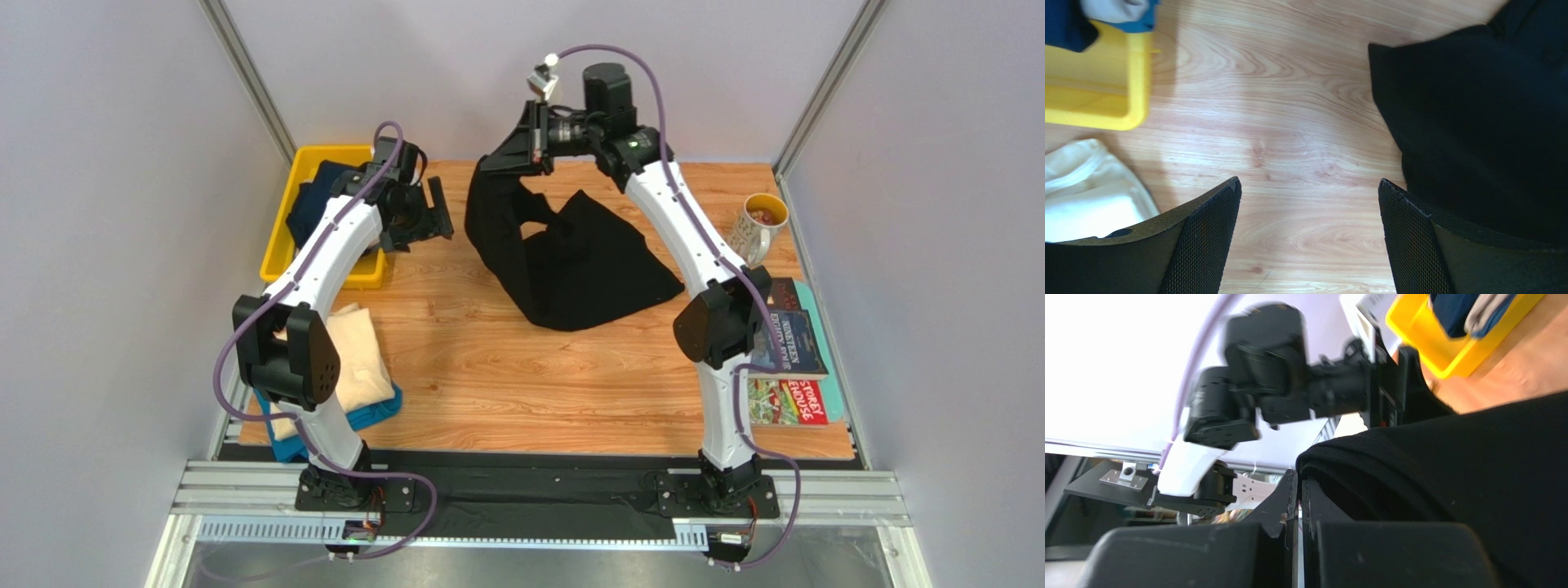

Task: Fold and stack the t-shirts
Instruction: Flatten the tshirt out

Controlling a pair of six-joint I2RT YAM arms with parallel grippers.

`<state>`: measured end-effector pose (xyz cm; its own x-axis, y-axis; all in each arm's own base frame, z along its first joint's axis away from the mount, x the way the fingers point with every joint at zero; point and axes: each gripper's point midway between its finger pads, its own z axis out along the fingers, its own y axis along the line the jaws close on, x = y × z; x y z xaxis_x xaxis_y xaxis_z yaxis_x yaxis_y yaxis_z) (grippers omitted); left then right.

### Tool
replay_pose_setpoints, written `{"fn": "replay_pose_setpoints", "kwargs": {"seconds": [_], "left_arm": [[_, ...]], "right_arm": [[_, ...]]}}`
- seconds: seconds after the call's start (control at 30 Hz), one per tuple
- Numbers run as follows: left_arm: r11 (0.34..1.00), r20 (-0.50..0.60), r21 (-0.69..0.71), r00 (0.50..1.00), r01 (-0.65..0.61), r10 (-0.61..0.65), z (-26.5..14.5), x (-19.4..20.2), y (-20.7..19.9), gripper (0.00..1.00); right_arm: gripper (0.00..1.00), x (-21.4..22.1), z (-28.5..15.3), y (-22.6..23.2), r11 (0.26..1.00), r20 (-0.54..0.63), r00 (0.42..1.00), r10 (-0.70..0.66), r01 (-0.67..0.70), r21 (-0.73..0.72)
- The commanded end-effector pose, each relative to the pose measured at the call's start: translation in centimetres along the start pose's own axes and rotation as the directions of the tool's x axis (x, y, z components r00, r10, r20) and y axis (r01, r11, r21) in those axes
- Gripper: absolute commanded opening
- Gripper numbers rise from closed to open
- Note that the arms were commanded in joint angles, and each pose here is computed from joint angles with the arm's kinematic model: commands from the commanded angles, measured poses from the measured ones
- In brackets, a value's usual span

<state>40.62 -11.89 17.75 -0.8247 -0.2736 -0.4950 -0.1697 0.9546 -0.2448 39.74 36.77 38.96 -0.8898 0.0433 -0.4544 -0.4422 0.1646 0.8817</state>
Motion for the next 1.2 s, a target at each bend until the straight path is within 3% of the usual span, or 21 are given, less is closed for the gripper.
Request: {"fn": "replay_pose_setpoints", "kwargs": {"seconds": [0.0,0.17,0.37,0.43,0.47,0.53,0.57,0.6,0.63,0.73,0.83,1.17], "left_arm": [[0.998,0.127,-0.063,0.992,0.029,-0.021,-3.7,-3.2,2.0,0.88],[0.996,0.174,-0.083,0.984,0.039,-0.024,-4.6,-4.7,2.9,0.87],[0.996,0.146,-0.065,0.988,0.060,-0.049,-4.2,-4.2,2.6,0.87],[0.996,0.146,-0.069,0.988,0.054,-0.043,-4.1,-4.1,2.7,0.87],[0.997,0.148,-0.067,0.988,0.049,-0.039,-4.1,-4.2,2.7,0.87],[0.997,0.139,-0.063,0.990,0.039,-0.030,-3.9,-4.2,2.5,0.87],[0.998,0.136,-0.061,0.990,0.035,-0.027,-3.9,-4.2,2.5,0.87],[0.997,0.134,-0.061,0.991,0.036,-0.028,-3.9,-4.2,2.5,0.87],[0.998,0.129,-0.061,0.991,0.036,-0.028,-3.8,-4.1,2.5,0.87],[0.998,0.119,-0.057,0.992,0.036,-0.029,-3.7,-3.8,2.5,0.87],[0.998,0.110,-0.053,0.993,0.037,-0.031,-3.6,-3.3,2.6,0.87],[0.999,0.051,0.027,0.998,0.019,-0.021,-2.0,-2.9,0.9,0.86]], "right_arm": [[0.00,3.3,3.2,-2.3,0.991,-0.115,0.984,0.133,-0.133,0.007],[0.00,6.9,6.5,-9.0,0.925,-0.214,0.900,0.379,-0.367,0.095],[0.00,8.1,8.8,-10.3,0.912,-0.228,0.884,0.409,-0.395,0.108],[0.00,10.2,8.9,-13.4,0.843,-0.237,0.810,0.536,-0.505,0.184],[0.02,10.8,8.8,-14.3,0.816,-0.243,0.780,0.577,-0.540,0.204],[0.23,12.0,8.5,-15.6,0.770,-0.259,0.726,0.638,-0.592,0.237],[0.25,12.2,8.4,-15.8,0.765,-0.259,0.720,0.644,-0.596,0.244],[0.30,12.0,8.2,-15.7,0.768,-0.252,0.726,0.639,-0.591,0.246],[0.41,11.4,8.0,-15.3,0.788,-0.234,0.754,0.613,-0.566,0.241],[0.47,8.9,6.1,-15.1,0.841,-0.151,0.838,0.524,-0.481,0.249],[0.47,7.0,3.3,-17.2,0.844,-0.055,0.881,0.469,-0.429,0.322],[0.52,7.9,1.2,-21.4,0.785,-0.039,0.846,0.532,-0.475,0.399]]}}
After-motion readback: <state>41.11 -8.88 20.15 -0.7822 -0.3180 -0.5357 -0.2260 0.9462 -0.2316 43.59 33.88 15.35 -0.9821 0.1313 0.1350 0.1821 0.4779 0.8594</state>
